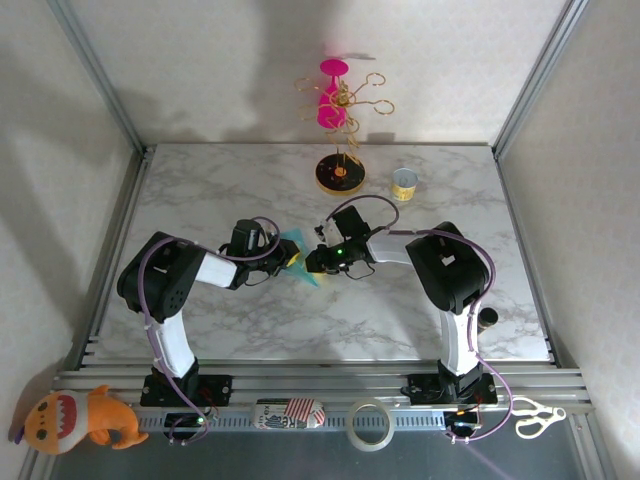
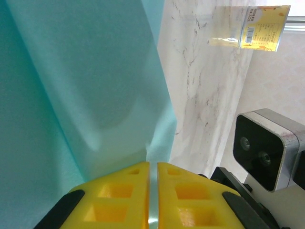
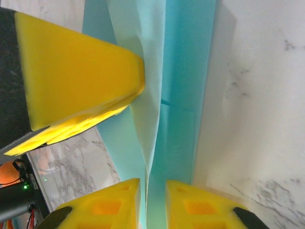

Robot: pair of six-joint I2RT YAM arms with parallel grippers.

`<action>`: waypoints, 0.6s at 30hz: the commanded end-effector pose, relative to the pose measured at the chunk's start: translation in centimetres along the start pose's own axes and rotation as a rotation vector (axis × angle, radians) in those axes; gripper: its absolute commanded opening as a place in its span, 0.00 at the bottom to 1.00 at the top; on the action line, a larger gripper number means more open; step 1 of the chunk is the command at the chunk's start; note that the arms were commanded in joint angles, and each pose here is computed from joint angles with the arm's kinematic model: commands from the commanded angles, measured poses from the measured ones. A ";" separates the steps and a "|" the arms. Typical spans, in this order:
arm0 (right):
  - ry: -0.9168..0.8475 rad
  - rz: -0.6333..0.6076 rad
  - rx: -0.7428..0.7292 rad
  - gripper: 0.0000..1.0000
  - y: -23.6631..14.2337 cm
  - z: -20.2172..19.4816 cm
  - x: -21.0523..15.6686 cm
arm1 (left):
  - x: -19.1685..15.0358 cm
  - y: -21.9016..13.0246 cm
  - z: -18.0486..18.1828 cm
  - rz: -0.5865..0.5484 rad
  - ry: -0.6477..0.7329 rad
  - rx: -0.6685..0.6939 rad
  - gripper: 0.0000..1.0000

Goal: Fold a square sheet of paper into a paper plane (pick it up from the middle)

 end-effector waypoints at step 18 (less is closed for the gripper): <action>-0.004 0.059 -0.063 0.14 0.2 -1.6 -1.6 | 0.3 0.0 1.0 -0.003 -0.003 0.021 0.13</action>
Point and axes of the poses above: each hand's point on the last joint's axis, 136 mm out from that joint toward the fingers, its own y axis out along the fingers, its own z axis along the line the jaws close on, x = y × z, the point moved 5 cm from there along -y, back along the fingers, and after that the axes turned 6 degrees about -y, right-handed, at the moved point
